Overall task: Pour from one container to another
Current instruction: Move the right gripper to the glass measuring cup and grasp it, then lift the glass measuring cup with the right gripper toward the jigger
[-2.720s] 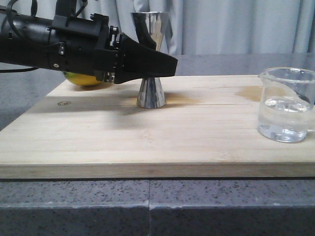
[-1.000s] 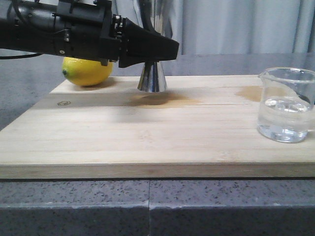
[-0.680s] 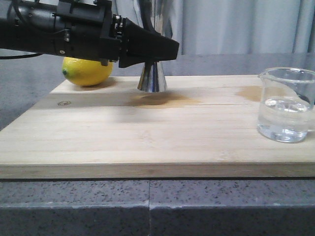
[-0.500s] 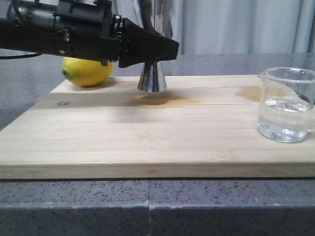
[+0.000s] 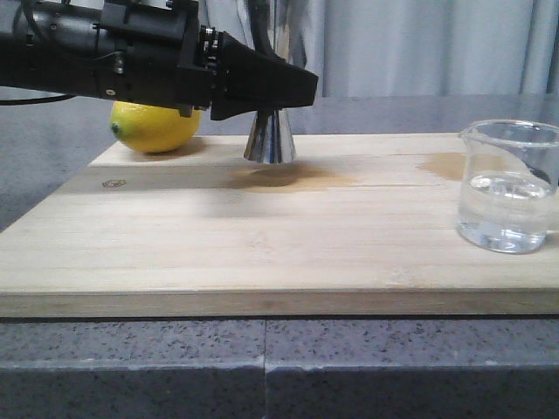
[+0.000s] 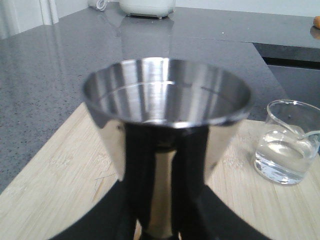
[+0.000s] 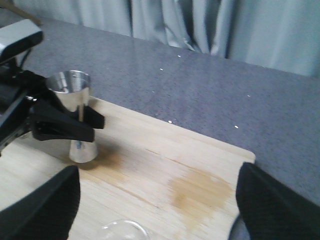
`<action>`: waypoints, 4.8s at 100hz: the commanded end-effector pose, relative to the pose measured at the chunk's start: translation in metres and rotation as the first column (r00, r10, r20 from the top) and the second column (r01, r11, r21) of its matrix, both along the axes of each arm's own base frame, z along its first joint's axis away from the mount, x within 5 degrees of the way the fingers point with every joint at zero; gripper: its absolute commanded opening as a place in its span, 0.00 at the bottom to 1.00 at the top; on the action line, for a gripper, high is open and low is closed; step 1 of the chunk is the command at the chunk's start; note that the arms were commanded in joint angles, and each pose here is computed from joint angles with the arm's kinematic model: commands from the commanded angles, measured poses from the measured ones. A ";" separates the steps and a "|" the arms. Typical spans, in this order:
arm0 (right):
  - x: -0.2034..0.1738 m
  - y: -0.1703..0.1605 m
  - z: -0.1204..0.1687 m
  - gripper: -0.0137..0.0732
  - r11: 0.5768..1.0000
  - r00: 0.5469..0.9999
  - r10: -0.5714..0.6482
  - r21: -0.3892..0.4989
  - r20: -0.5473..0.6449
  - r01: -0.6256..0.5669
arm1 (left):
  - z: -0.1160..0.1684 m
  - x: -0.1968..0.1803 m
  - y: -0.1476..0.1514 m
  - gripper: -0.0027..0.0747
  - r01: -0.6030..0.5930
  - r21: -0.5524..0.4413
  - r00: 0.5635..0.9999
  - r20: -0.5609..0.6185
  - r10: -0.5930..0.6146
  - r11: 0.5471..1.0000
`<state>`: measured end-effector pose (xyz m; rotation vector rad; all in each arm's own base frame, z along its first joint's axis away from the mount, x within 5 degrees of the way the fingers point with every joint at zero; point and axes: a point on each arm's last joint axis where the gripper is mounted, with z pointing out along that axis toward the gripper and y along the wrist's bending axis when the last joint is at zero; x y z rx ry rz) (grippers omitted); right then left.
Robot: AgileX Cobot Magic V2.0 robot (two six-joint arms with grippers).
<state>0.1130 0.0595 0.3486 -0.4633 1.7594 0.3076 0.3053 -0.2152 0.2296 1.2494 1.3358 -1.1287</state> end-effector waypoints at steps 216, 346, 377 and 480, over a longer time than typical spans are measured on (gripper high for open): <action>0.031 0.028 -0.134 0.82 0.987 0.985 0.101 0.112 0.140 -0.117 | 0.038 -0.008 -0.003 0.11 0.043 -0.160 0.998 0.053 -0.035 0.986; 0.057 0.038 -0.120 0.45 0.992 0.993 0.070 0.101 0.094 -0.079 | 0.038 -0.008 -0.003 0.11 0.043 -0.160 0.998 0.053 -0.035 0.986; 0.091 0.041 -0.069 0.45 0.999 0.997 0.017 0.033 0.082 -0.019 | 0.038 -0.008 -0.003 0.11 0.043 -0.160 0.998 0.053 -0.035 0.986; 0.138 0.079 0.028 0.46 0.948 0.986 0.088 -0.316 0.141 -0.040 | 0.038 -0.008 -0.003 0.11 0.043 -0.160 0.998 0.053 -0.035 0.986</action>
